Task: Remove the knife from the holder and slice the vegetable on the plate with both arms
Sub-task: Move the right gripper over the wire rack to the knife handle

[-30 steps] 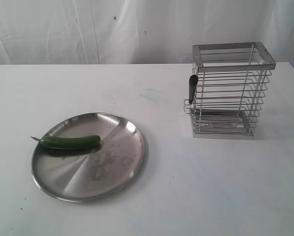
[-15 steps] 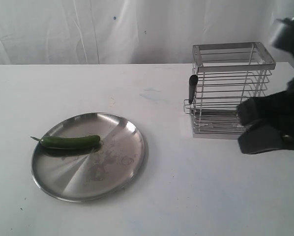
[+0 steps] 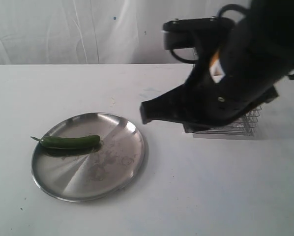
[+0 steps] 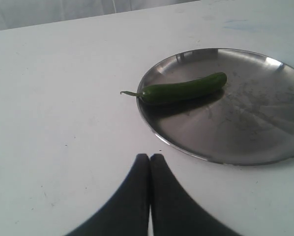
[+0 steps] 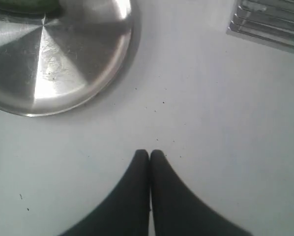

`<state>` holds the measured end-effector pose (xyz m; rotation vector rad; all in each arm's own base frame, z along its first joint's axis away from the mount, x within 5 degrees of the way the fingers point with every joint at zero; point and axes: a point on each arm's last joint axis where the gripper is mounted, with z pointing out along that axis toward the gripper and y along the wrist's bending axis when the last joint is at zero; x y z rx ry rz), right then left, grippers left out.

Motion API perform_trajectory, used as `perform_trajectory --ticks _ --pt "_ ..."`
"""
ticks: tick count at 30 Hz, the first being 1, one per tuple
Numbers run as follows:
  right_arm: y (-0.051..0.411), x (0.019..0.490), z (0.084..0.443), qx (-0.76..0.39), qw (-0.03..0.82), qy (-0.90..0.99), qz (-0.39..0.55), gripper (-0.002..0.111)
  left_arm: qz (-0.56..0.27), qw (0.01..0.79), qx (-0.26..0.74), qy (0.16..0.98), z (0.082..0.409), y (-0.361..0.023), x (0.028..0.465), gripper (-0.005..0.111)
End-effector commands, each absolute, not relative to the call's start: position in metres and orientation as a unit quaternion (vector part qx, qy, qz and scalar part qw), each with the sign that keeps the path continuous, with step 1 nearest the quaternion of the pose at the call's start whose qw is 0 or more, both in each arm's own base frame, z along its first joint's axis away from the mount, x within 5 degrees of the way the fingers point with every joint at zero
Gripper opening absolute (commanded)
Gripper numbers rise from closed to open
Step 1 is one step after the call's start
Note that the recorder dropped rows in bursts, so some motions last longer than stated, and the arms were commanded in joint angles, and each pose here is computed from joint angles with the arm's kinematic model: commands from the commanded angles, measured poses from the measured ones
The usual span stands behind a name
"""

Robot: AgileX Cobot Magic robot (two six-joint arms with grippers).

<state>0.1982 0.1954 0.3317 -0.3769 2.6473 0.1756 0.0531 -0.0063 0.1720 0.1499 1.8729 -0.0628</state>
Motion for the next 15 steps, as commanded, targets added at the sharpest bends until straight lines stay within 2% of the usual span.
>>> perform_trajectory --ticks 1,6,9,12,15 --pt "0.213 0.217 0.334 -0.142 0.238 0.960 0.034 0.000 -0.030 0.590 0.065 0.805 0.171 -0.007 0.053 0.000" --pt "0.209 0.227 0.354 -0.145 0.288 0.947 0.000 0.000 -0.030 0.590 0.065 0.805 0.171 -0.007 0.053 0.000" --pt "0.202 0.227 0.360 -0.137 0.284 0.948 -0.031 0.001 -0.030 0.590 0.065 0.805 0.171 -0.007 0.053 0.000" --pt "0.201 0.227 0.362 -0.136 0.285 0.948 -0.036 0.011 -0.030 0.590 0.065 0.805 0.171 -0.007 0.053 0.000" --pt "0.206 0.230 0.356 -0.132 0.272 0.953 -0.012 0.032 -0.030 0.590 0.065 0.805 0.171 -0.007 0.053 0.000"
